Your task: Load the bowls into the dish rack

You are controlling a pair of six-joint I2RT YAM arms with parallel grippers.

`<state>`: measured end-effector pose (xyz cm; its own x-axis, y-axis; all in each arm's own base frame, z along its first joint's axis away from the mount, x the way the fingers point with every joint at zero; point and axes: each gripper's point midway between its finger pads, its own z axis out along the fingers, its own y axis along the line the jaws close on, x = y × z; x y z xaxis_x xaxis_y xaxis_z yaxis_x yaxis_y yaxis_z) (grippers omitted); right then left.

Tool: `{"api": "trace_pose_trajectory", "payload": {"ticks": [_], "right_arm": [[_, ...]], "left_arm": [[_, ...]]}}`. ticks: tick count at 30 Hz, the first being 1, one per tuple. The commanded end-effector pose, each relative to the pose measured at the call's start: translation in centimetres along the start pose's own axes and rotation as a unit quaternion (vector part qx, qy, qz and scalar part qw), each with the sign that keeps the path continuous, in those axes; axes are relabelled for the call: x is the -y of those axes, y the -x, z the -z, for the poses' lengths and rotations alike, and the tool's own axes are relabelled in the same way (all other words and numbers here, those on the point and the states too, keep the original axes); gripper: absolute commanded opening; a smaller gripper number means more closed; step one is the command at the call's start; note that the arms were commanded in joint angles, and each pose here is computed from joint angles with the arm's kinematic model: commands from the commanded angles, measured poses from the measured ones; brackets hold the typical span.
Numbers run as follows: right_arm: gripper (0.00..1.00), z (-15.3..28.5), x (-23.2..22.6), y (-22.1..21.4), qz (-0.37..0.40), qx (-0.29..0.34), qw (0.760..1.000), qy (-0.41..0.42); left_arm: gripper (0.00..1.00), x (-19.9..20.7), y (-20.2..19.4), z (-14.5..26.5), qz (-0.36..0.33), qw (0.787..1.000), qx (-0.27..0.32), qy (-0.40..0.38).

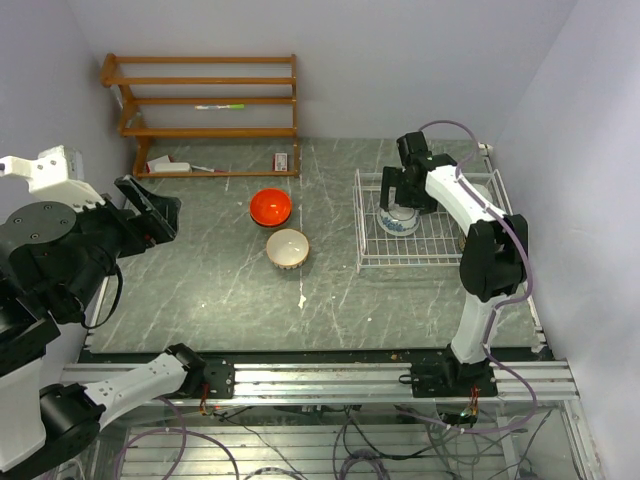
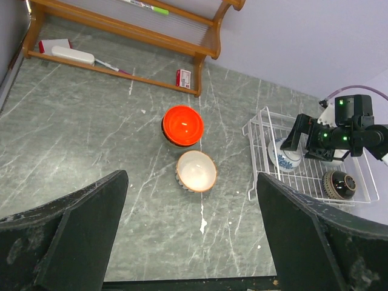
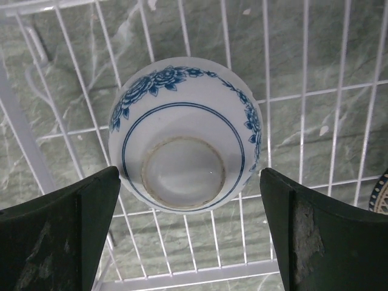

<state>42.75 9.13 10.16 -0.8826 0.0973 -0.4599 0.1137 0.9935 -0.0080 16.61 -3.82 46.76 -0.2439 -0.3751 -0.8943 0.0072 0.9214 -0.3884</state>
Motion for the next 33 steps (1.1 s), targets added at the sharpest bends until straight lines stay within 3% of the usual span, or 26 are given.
{"api": "trace_pose_trajectory", "payload": {"ticks": [1,18,25,33], "right_arm": [[1.00,-0.7,1.5,1.1,-0.006,0.028,0.999,-0.040],[1.00,-1.5,8.8,2.9,-0.057,0.062,0.986,-0.143],[1.00,-2.5,10.1,3.8,-0.073,0.081,0.979,-0.170],[1.00,-0.7,9.6,4.6,-0.086,0.100,0.980,-0.146]], "left_arm": [[0.99,0.6,0.3,0.0,0.004,1.000,0.005,-0.014],[0.99,-1.5,-1.2,0.5,-0.011,1.000,0.011,-0.001],[0.99,-1.7,-1.2,0.1,-0.039,0.999,0.008,0.008],[0.99,-1.3,-1.4,-0.3,-0.051,0.999,0.003,0.005]]}}
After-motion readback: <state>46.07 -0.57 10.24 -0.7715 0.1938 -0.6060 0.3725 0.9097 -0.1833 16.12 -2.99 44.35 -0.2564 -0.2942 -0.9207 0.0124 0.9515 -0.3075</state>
